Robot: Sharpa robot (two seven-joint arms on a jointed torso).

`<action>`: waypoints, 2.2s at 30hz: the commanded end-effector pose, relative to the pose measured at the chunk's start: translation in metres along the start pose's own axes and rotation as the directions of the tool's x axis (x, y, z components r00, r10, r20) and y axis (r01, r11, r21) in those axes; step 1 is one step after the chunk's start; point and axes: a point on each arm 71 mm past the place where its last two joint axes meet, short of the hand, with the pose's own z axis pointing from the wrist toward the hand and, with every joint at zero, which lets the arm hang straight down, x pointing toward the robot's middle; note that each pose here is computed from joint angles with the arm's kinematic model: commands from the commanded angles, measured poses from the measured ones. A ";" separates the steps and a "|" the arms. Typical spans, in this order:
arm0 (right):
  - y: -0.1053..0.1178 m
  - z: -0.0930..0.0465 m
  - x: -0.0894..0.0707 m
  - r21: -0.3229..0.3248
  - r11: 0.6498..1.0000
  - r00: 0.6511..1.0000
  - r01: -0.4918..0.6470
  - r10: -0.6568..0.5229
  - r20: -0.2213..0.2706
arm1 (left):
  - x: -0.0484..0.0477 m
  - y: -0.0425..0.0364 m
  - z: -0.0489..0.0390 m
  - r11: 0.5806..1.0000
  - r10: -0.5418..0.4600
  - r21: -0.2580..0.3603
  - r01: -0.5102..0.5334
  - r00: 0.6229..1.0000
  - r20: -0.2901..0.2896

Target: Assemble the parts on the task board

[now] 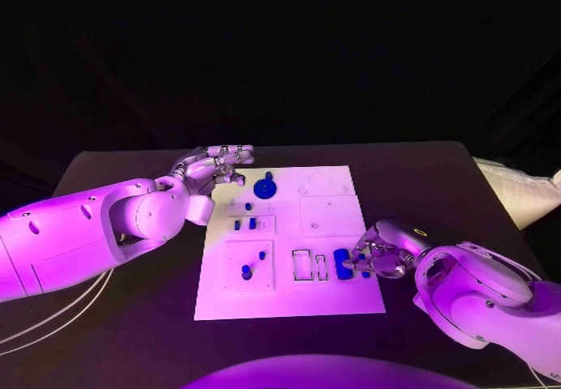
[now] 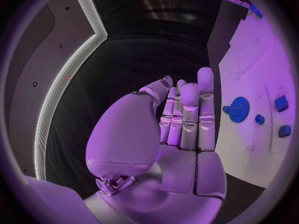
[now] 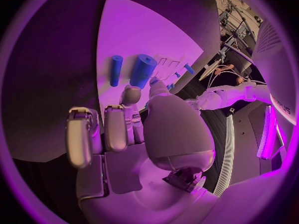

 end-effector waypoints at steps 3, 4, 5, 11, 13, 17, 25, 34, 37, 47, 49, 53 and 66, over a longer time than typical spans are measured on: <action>0.003 0.003 0.005 -0.006 0.998 0.998 0.055 -0.055 -0.026 | 0.0029 0.0003 0.0004 1.000 -0.005 0.002 0.005 1.000 -0.025; 0.003 0.004 0.007 -0.007 0.998 0.998 0.060 -0.060 -0.033 | 0.0028 0.0004 0.0003 1.000 -0.005 0.002 0.005 1.000 -0.025; 0.004 0.004 0.008 -0.008 0.998 0.997 0.063 -0.064 -0.039 | 0.0028 0.0005 0.0003 1.000 -0.005 0.001 0.005 1.000 -0.025; 0.005 0.007 0.015 -0.010 0.997 0.995 0.079 -0.079 -0.067 | 0.0028 0.0007 0.0001 1.000 -0.006 -0.001 0.006 1.000 -0.026; 0.004 0.008 0.017 -0.009 0.996 0.994 0.085 -0.086 -0.075 | 0.0029 0.0008 0.0001 1.000 -0.006 -0.002 0.006 1.000 -0.027; 0.003 0.010 0.020 -0.006 0.995 0.991 0.098 -0.098 -0.086 | 0.0029 0.0009 0.0000 1.000 -0.006 -0.003 0.006 1.000 -0.027; 0.003 0.014 0.023 -0.003 0.994 0.990 0.113 -0.113 -0.082 | 0.0028 0.0009 -0.0004 1.000 -0.007 -0.005 0.007 1.000 -0.029; 0.009 0.010 0.015 -0.008 1.000 1.000 -0.008 0.008 0.012 | 0.0020 0.0007 -0.0011 1.000 -0.007 -0.005 0.007 1.000 -0.029; 0.013 0.006 0.012 -0.010 0.997 0.997 -0.072 0.073 0.024 | 0.0019 0.0007 -0.0011 1.000 -0.006 -0.005 0.006 1.000 -0.029; 0.027 0.003 0.016 -0.013 0.985 0.984 -0.172 0.171 -0.042 | 0.0029 0.0009 -0.0008 1.000 -0.005 -0.006 0.005 0.999 -0.033; 0.030 0.004 0.019 -0.014 0.985 0.983 -0.175 0.173 -0.066 | 0.0031 0.0010 -0.0008 1.000 -0.005 -0.006 0.005 0.999 -0.033; 0.038 0.008 0.026 -0.021 0.985 0.979 -0.169 0.165 -0.121 | 0.0037 0.0011 -0.0006 1.000 -0.006 -0.006 0.005 0.999 -0.034; 0.050 0.016 0.034 -0.037 0.986 0.974 -0.162 0.154 -0.164 | 0.0048 0.0014 -0.0004 1.000 -0.006 -0.007 0.006 0.999 -0.036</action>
